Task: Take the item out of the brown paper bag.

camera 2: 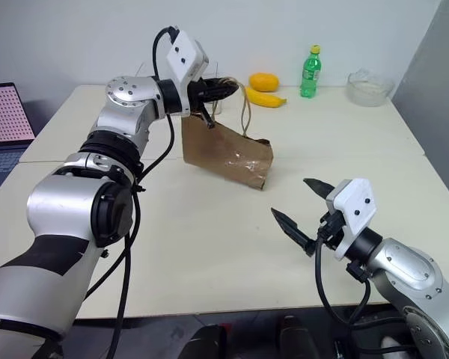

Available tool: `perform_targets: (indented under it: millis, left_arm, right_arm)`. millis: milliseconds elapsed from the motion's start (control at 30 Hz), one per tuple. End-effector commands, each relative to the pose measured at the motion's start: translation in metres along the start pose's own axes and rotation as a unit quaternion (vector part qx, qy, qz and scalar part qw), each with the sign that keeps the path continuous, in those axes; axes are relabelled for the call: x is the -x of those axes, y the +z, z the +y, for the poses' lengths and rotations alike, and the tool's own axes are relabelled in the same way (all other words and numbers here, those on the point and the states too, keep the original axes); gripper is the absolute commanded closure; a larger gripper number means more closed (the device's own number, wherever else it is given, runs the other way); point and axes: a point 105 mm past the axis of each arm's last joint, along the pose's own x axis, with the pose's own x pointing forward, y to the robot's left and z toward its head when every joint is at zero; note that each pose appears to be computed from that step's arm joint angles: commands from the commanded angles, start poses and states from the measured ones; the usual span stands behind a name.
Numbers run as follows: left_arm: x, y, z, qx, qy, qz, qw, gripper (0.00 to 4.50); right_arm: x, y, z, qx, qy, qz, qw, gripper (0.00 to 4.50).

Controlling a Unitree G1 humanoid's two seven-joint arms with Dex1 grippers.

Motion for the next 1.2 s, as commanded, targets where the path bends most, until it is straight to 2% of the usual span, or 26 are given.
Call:
perform_targets:
  millis: [33,400,700,833,1167,1200]
  left_arm:
    - [0.004,0.016,0.007,-0.015,0.005,-0.024,1.000,4.45]
    - [0.005,0.016,0.004,-0.013,-0.015,-0.019,1.000,4.45]
    - [0.009,-0.004,0.001,-0.023,-0.015,0.014,1.000,4.45]
    - [0.014,-0.015,0.000,-0.026,-0.021,0.037,0.999,3.52]
    - [0.034,-0.021,0.014,-0.024,-0.001,0.049,0.999,0.35]
    - [0.039,-0.022,0.015,-0.020,-0.004,0.047,0.999,0.35]
  right_arm:
    - [0.000,0.013,0.007,0.016,0.010,-0.022,1.000,0.00]
    - [-0.001,0.013,0.004,0.017,0.008,-0.024,1.000,0.00]
    - [-0.003,0.013,0.007,0.016,0.015,-0.025,0.999,0.00]
    - [-0.003,0.012,0.008,0.015,0.019,-0.023,0.999,0.00]
    - [-0.005,0.011,0.009,0.016,0.028,-0.020,0.999,0.00]
    - [-0.005,0.010,0.009,0.016,0.029,-0.018,0.999,0.00]
